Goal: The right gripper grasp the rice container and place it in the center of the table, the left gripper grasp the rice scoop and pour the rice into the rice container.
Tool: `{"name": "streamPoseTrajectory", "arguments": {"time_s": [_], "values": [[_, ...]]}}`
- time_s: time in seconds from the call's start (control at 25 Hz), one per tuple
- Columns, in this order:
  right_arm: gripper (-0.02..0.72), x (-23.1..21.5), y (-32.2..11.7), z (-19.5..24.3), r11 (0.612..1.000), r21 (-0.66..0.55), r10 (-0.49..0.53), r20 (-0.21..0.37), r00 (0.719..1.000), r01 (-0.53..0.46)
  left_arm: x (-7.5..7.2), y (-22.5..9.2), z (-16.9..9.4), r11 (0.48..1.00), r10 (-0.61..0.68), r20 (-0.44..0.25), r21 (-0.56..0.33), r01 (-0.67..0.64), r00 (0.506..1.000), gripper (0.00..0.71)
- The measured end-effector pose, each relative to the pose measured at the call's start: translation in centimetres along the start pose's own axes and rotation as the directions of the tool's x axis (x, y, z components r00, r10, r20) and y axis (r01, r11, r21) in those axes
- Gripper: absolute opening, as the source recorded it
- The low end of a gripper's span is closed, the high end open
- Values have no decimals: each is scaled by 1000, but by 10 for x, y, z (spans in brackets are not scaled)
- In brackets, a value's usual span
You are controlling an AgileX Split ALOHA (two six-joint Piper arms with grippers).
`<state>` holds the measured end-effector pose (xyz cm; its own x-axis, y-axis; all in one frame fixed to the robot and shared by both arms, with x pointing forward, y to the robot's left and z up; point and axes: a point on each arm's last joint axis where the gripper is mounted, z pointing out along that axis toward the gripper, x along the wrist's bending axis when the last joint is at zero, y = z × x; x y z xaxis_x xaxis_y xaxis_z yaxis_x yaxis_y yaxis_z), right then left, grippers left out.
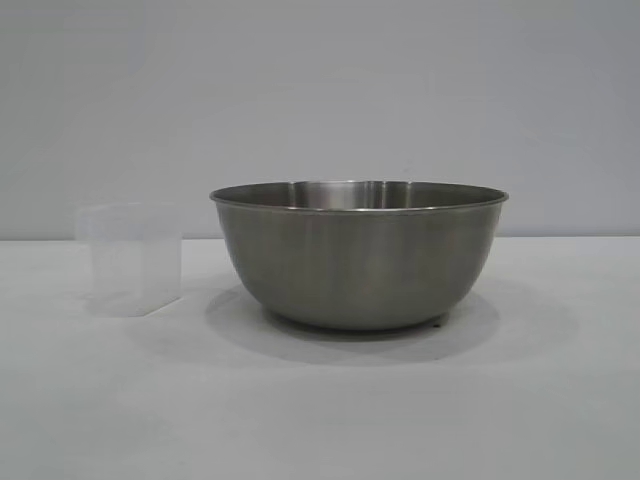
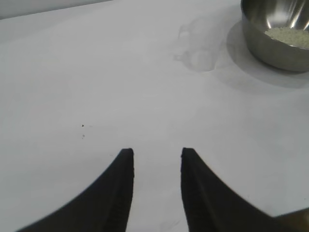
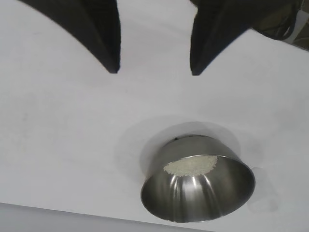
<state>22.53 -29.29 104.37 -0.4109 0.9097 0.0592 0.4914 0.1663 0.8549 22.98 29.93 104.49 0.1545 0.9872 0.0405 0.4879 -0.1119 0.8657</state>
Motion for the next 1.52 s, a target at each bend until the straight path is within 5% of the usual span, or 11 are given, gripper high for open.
{"name": "streamPoseTrajectory", "arguments": {"time_s": [0.32, 0.68, 1.52], "values": [[282, 0, 0, 0, 1000, -1, 8, 10, 1000, -8, 0, 0, 0, 1000, 0, 0, 0, 0, 1000, 237], [282, 2, 2, 3, 993, -26, 121, 197, 973, -118, -1, 0, 0, 998, -62, -108, 2, 63, 992, 237], [282, 2, 2, 3, 992, -27, 124, 203, 971, -121, -1, 0, 0, 998, -63, -110, 2, 63, 992, 237]]}}
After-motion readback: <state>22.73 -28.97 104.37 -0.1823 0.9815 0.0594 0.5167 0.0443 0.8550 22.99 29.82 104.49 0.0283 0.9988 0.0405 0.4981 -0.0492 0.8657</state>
